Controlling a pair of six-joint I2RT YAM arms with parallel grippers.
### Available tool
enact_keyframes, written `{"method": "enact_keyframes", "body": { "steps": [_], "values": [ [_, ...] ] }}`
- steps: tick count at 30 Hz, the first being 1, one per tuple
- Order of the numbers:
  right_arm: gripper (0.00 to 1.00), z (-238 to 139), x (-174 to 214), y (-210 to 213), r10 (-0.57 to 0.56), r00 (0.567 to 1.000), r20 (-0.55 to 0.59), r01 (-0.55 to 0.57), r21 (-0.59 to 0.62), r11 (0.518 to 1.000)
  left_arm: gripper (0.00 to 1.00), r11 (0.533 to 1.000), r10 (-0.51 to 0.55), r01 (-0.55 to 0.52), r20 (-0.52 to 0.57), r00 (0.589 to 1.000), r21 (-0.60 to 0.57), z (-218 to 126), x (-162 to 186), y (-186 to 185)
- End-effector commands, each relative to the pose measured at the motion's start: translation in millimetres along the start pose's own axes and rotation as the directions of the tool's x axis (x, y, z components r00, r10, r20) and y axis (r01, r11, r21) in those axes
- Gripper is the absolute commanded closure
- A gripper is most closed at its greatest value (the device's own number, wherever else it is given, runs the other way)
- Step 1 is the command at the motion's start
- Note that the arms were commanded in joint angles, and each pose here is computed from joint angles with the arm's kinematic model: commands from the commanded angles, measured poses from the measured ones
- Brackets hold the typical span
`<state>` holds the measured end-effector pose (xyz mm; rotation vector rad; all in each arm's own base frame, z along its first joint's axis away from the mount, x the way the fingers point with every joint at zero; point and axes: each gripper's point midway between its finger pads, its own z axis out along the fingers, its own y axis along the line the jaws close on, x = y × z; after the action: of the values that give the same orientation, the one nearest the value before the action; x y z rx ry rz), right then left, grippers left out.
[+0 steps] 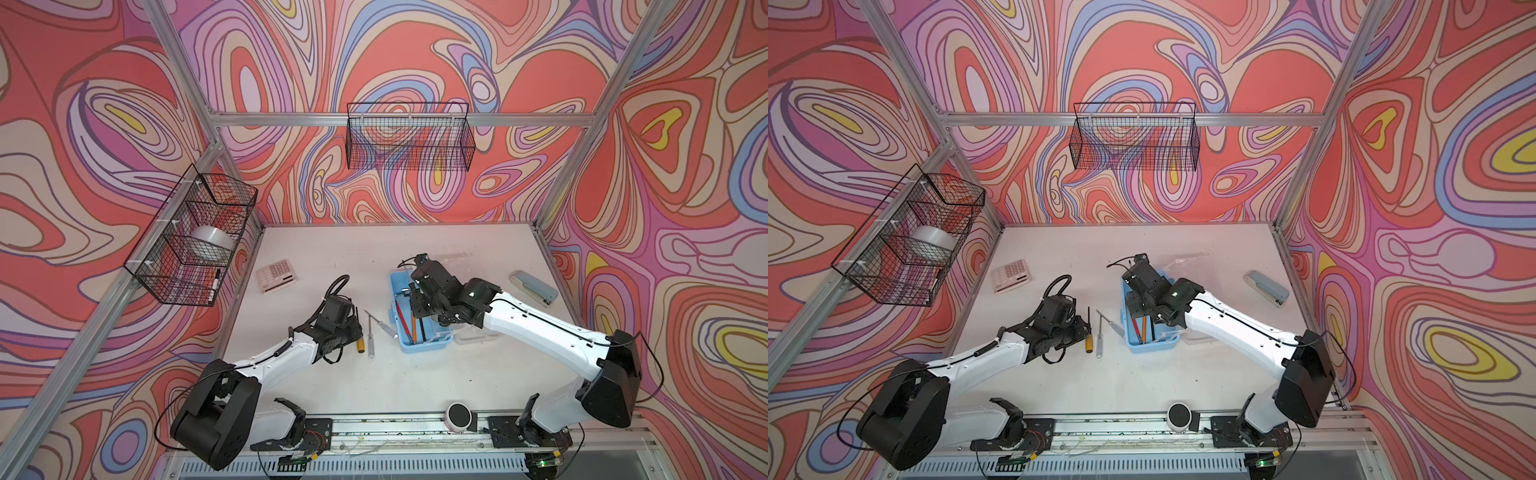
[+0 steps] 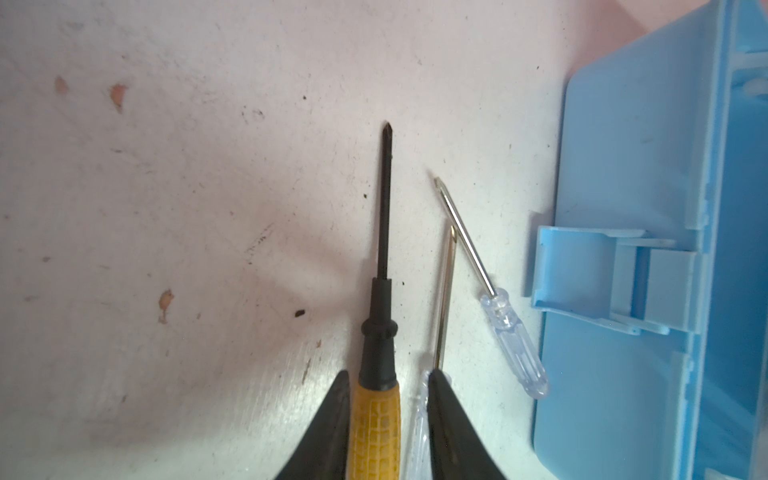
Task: Pack the tool kit
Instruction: 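Lift the black-yellow screwdriver and carry it over the blue box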
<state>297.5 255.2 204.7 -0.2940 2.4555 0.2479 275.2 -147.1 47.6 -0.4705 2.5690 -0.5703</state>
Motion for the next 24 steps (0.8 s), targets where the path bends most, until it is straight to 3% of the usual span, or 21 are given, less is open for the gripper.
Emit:
{"method": "enact_keyframes", "body": {
  "steps": [1, 11, 24],
  "values": [
    [1.0, -11, 10, -53, -0.026, 0.999, -0.022, 0.029, 0.154, 0.988, 0.68, 1.0, 0.007, -0.007, 0.017, 1.0, 0.023, -2, -9, -10],
    [1.0, -19, 29, -121, 0.037, 0.999, -0.037, -0.026, 0.263, 0.964, 0.68, 1.0, 0.021, -0.021, 0.013, 1.0, 0.01, 0, -8, -8],
    [1.0, 10, 49, -132, 0.074, 0.994, -0.084, -0.051, 0.251, 0.967, 0.68, 0.999, 0.033, -0.033, 0.011, 0.999, 0.006, -3, -11, -11]
  ]
}}
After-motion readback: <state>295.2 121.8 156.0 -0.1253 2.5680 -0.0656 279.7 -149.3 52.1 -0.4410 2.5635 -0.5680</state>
